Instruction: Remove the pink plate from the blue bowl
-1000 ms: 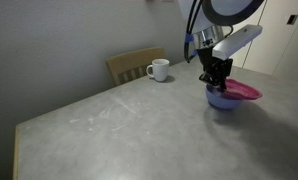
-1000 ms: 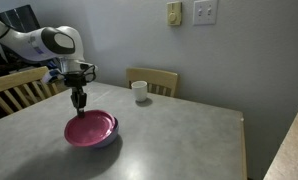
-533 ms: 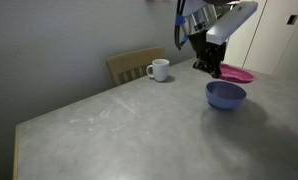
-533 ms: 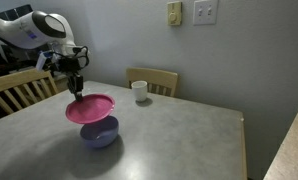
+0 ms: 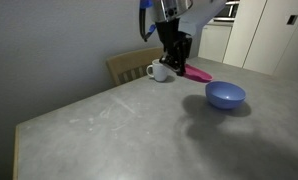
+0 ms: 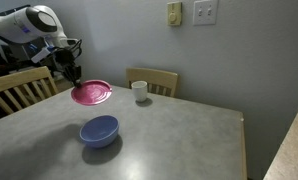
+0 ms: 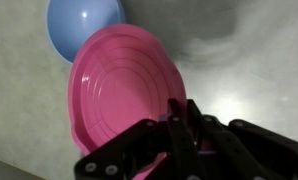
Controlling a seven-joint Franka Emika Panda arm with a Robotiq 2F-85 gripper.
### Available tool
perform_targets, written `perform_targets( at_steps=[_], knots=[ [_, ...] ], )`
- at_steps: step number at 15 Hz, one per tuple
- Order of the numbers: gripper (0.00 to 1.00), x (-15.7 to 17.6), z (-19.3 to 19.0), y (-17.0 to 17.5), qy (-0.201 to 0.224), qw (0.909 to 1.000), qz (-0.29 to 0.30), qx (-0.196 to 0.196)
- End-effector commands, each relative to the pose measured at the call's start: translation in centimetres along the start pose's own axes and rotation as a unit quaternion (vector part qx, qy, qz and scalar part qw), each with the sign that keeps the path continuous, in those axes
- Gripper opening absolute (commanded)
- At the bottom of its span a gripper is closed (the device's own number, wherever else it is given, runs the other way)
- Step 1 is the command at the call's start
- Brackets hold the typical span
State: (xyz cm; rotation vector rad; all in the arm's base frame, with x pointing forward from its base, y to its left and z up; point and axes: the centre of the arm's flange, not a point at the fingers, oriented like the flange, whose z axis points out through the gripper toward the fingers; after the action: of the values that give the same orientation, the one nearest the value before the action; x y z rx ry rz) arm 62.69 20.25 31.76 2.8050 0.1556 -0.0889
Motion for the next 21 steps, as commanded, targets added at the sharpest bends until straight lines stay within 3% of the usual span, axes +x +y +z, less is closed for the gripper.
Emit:
perform_targets(
  at_steps=[1,8,17,21],
  knots=[
    [0.03,2.5,0.0,-2.8,0.013,0.9973,-0.061,0.037],
    [0.03,4.1,2.5,-7.6,-0.034,0.9890,-0.131,0.058],
    [0.03,6.0,8.2,-8.3,-0.064,0.9868,-0.147,0.024],
    [0.03,6.6,10.1,-8.3,-0.065,0.9803,-0.183,0.037]
  ],
)
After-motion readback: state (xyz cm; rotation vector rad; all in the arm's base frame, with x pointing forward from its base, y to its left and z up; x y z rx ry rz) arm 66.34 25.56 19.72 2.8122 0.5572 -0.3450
